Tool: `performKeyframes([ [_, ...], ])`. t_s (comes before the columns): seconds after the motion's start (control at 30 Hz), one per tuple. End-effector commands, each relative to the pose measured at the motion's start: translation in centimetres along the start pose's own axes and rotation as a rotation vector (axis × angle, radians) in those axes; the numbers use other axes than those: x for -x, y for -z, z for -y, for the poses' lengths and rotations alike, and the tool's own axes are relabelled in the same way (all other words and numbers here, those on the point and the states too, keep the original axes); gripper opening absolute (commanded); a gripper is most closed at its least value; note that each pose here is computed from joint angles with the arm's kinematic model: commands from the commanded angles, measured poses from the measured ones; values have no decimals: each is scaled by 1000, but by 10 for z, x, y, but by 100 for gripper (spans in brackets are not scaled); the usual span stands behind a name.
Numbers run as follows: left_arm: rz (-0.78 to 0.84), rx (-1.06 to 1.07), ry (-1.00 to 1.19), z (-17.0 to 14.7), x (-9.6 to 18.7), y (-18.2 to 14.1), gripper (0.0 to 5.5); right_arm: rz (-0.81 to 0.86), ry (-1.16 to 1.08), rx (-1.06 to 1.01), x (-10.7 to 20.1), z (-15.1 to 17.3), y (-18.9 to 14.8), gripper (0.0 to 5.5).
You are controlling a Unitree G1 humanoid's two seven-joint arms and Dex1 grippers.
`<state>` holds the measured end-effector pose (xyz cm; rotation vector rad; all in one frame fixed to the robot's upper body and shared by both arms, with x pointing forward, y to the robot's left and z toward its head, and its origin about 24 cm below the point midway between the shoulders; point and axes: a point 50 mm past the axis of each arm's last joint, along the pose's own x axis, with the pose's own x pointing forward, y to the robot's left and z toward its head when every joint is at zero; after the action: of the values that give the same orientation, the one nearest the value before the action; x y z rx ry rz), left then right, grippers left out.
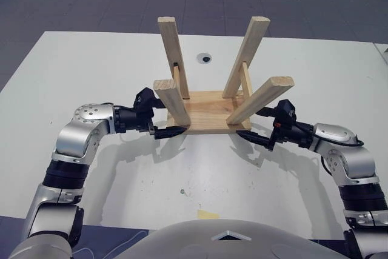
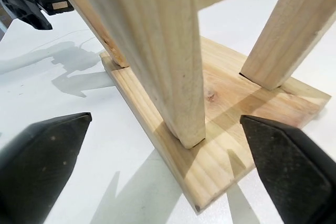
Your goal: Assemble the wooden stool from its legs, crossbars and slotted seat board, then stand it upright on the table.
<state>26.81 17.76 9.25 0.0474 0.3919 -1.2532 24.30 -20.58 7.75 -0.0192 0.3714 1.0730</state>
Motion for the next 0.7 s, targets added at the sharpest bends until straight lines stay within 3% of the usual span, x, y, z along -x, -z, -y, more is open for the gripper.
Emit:
performKeyframes([
  [0.03, 8, 32, 22, -8, -9, -4, 482, -41, -17, 11, -6, 6, 2, 456],
  [0.53, 0, 167, 70, -13, -8, 6, 226, 1, -62, -41, -17, 0, 1, 213],
  [0.7, 47, 255, 67, -13, 5, 0, 210, 23, -126, -126, -23, -16, -5, 147],
])
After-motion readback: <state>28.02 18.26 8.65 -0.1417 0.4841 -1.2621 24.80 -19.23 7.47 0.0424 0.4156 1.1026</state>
